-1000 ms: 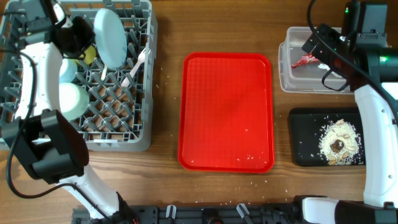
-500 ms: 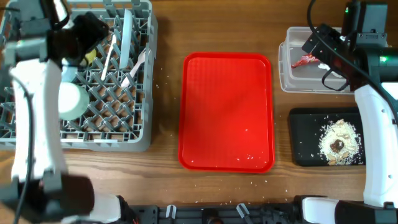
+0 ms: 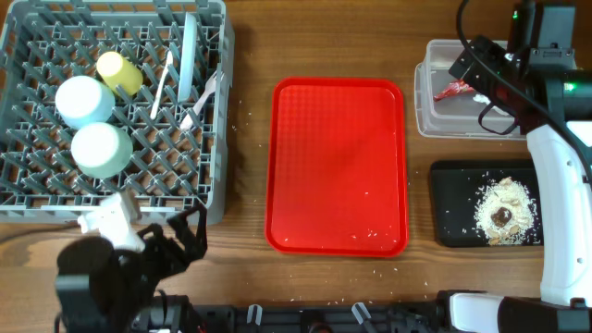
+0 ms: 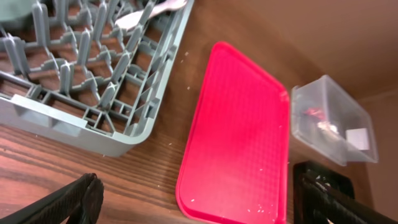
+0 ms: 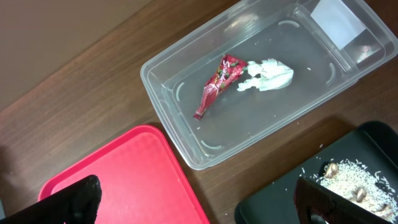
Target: Sort waste into correct bins and load items into the dishwasher rack
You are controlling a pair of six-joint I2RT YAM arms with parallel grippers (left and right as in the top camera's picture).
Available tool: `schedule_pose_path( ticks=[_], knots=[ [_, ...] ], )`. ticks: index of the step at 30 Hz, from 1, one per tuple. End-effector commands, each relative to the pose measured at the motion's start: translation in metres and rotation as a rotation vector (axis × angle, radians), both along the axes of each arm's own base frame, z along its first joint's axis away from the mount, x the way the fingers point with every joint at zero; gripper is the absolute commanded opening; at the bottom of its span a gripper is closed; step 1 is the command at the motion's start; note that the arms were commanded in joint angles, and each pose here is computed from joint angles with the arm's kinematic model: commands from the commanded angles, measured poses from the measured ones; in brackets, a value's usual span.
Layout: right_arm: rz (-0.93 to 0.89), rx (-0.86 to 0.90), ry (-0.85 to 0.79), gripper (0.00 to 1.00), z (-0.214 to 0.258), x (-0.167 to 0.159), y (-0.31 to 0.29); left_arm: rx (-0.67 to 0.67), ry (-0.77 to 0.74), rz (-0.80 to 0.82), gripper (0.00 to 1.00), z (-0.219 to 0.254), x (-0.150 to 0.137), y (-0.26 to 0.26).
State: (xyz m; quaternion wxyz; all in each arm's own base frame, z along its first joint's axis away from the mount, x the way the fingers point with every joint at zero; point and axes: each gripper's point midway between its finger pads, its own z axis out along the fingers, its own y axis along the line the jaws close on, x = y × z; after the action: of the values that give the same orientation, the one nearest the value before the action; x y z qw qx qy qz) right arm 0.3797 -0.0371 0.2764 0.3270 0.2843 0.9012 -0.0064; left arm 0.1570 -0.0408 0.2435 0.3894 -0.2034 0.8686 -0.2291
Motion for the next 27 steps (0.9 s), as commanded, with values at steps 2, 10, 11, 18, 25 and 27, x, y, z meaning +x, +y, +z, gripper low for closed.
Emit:
schedule_pose_path(
  ticks=[2, 10, 11, 18, 25, 27],
  knots=[
    [0.002, -0.018, 0.004, 1.0, 0.0, 0.001, -0.002, 0.001, -0.022, -0.005, 1.0, -0.003, -0.021, -0.001],
    [0.002, -0.018, 0.004, 1.0, 0.0, 0.001, -0.002, 0.378, -0.353, -0.226, 1.0, -0.044, 0.048, -0.001],
    [0.002, -0.018, 0.004, 1.0, 0.0, 0.001, -0.002, 0.39, -0.401, -0.211, 1.0, -0.049, 0.054, 0.001],
    [0.002, -0.018, 0.004, 1.0, 0.0, 0.001, -0.002, 0.43, -0.747, -0.145, 1.0, -0.052, 0.08, 0.0],
    [0.002, -0.018, 0.004, 1.0, 0.0, 0.001, -0.002, 0.431, -0.699, -0.148, 1.0, -0.082, 0.085, 0.002],
    [0.002, -0.018, 0.004, 1.0, 0.0, 0.001, -0.002, 0.431, -0.699, -0.149, 1.0, -0.082, 0.085, 0.002]
  ],
)
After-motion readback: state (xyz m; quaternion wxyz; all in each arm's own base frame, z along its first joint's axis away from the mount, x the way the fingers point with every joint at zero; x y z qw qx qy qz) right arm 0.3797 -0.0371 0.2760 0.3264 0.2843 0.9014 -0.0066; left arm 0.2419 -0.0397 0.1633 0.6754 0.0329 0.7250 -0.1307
